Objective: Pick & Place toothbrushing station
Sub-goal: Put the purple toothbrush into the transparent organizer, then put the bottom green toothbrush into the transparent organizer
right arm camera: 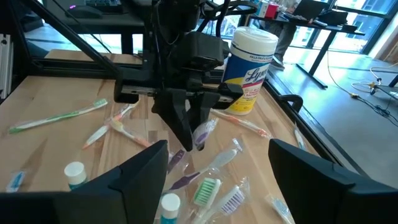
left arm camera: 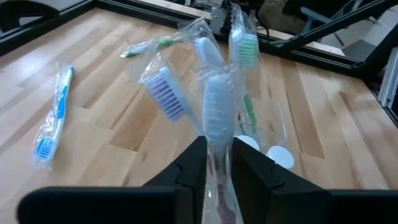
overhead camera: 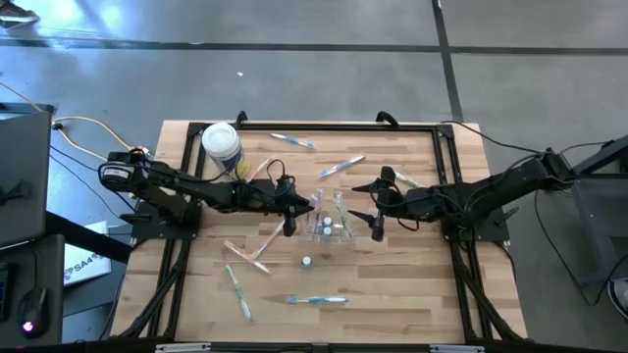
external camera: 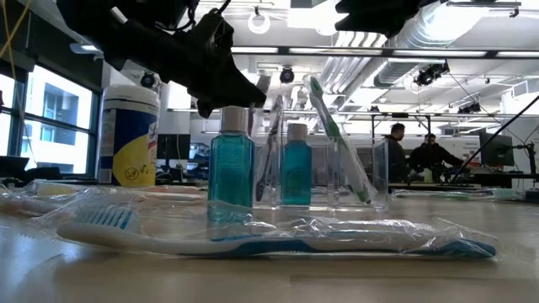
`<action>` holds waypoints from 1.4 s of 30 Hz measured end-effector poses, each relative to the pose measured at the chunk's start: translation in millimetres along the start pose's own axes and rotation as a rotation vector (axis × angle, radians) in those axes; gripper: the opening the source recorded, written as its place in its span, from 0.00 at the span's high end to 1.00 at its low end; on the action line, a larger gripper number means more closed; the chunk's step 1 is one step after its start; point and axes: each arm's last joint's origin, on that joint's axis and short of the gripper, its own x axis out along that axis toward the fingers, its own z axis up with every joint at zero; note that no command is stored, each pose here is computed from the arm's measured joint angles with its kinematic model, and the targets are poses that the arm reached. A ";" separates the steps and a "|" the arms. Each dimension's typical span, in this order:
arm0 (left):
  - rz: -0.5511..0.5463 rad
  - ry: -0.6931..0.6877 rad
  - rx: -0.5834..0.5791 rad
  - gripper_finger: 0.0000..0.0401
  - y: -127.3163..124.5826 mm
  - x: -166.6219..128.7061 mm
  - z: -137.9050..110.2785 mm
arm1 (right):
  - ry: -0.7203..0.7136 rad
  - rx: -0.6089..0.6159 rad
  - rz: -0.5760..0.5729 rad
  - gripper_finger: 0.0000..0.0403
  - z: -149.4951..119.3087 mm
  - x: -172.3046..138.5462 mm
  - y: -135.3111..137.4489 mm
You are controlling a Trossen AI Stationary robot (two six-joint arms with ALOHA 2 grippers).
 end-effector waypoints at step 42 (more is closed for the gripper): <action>0.022 0.033 -0.002 0.55 -1.0 -32.1 17.6 | 0.053 -0.014 -0.032 0.32 -5.2 3.3 -7.7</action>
